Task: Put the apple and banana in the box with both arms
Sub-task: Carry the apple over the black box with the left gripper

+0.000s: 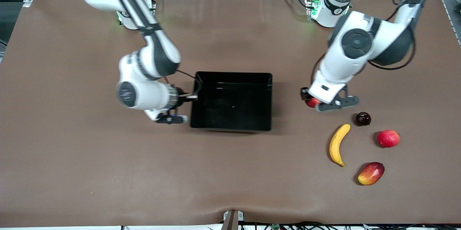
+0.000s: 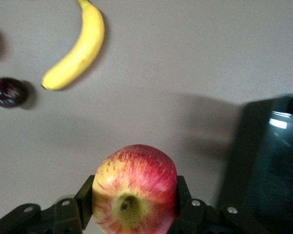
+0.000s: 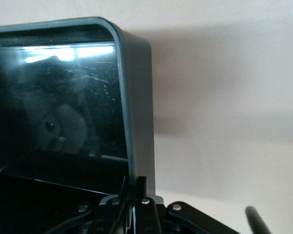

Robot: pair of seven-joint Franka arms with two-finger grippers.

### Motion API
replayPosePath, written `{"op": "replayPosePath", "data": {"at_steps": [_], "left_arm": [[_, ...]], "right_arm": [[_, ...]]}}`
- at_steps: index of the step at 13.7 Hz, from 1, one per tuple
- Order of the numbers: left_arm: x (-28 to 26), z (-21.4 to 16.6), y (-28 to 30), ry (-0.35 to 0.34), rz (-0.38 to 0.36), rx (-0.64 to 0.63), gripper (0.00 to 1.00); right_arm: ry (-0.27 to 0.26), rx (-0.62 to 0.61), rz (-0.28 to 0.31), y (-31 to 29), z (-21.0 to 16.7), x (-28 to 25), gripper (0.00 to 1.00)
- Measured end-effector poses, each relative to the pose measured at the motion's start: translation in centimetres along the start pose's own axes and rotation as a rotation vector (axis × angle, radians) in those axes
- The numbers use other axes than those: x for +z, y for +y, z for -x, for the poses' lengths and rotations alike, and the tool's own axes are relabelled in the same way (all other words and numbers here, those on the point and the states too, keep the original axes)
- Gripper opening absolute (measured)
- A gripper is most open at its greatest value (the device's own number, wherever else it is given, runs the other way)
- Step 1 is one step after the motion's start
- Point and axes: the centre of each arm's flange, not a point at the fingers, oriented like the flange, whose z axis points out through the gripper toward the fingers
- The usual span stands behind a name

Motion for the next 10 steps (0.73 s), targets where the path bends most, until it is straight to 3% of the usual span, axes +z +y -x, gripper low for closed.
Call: {"op": "replayPosePath", "data": {"at_steps": [3,6,7,10], "left_arm": [[2.1,2.6,4.1,0.001,0.004,-0.037,0.67],[6.4,4.8,7.6,0.014,-0.01,-0.081,0.67],[8.3,5.3,8.4,0.013,-0.015,-0.086,0.67],[12.9,5.8,9.9,0.009,-0.014,-0.088,0.67]], "right_arm": [[0.031,0.042,-0.012,-2.9,0.4,5.1,0.06],[0.047,0.064,-0.014,-5.4,0.8,6.1,0.06],[0.054,0.062,-0.018,-5.8,0.7,5.8,0.1],[0.092,0.031,0.01,-5.9,-0.4,3.5,0.42]]}}
